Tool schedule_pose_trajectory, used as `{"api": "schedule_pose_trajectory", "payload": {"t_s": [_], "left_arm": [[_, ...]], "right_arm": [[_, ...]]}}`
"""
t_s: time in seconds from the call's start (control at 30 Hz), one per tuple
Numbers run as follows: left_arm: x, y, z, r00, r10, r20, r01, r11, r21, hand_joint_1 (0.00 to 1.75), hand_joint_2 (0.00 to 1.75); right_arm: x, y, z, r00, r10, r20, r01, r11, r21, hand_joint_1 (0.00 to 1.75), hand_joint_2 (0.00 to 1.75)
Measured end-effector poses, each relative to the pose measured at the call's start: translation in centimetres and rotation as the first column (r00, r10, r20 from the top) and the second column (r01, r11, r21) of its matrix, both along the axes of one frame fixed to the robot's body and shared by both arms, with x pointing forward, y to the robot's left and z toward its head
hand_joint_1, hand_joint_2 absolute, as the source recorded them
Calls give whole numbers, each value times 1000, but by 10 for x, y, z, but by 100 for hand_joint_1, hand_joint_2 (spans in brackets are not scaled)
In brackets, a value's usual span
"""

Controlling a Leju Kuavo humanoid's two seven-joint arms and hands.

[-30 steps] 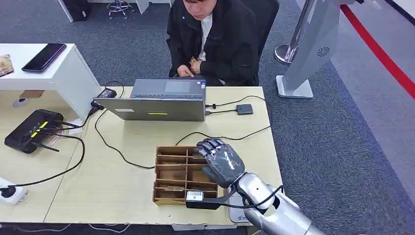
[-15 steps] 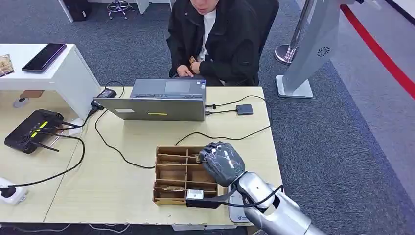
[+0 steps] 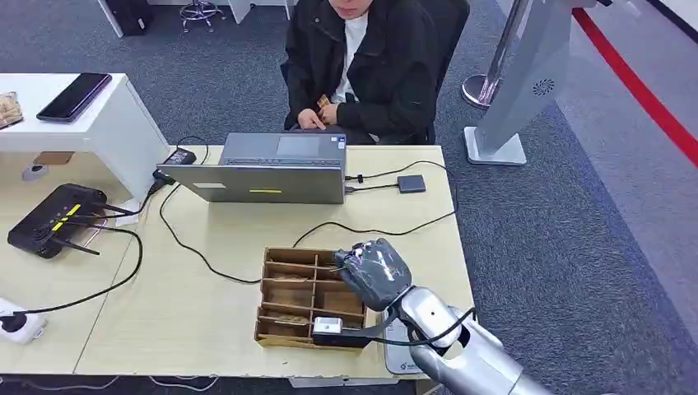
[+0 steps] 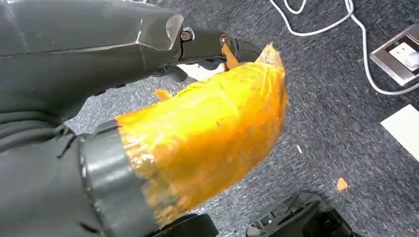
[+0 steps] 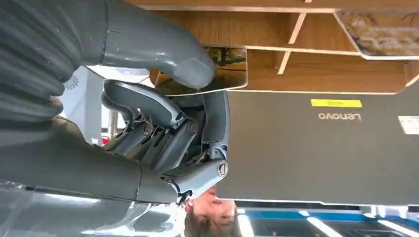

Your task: Pass the card to the sensor for recognition and then transmit it.

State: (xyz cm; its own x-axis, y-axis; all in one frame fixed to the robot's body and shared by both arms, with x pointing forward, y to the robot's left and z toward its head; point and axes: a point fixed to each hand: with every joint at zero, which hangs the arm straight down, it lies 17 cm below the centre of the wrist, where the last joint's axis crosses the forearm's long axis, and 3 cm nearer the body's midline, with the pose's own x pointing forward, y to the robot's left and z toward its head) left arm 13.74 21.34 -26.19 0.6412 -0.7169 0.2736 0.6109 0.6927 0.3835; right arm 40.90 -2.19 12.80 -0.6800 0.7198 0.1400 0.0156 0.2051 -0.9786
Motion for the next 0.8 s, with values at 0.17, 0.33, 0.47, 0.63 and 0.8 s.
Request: {"api": "schedule_pose_trajectory", "payload": {"t_s": [0.17, 0.33, 0.47, 0.63, 0.8], "left_arm": [[0, 0, 0, 1000, -1, -1, 1, 1000, -1, 0, 0], [0, 1, 0, 1000, 8, -1, -8, 1000, -2, 0, 0], [0, 1, 0, 1000, 17, 0, -17, 1000, -3, 0, 0], [-2, 2, 0, 1000, 30, 1, -30, 1000, -7, 0, 0], [-5, 4, -1, 999, 52, 1, -52, 999, -8, 0, 0]], "right_arm": [[0, 1, 1, 1000, 0, 3, 0, 1000, 3, 175, 175], [-2, 2, 12, 999, 5, 45, -6, 1000, 27, 175, 175], [-8, 5, 42, 993, 11, 119, -23, 995, 94, 175, 175], [-13, 4, 79, 981, 6, 195, -40, 984, 173, 175, 175], [-21, -3, 115, 964, -9, 265, -60, 966, 251, 175, 175]]}}
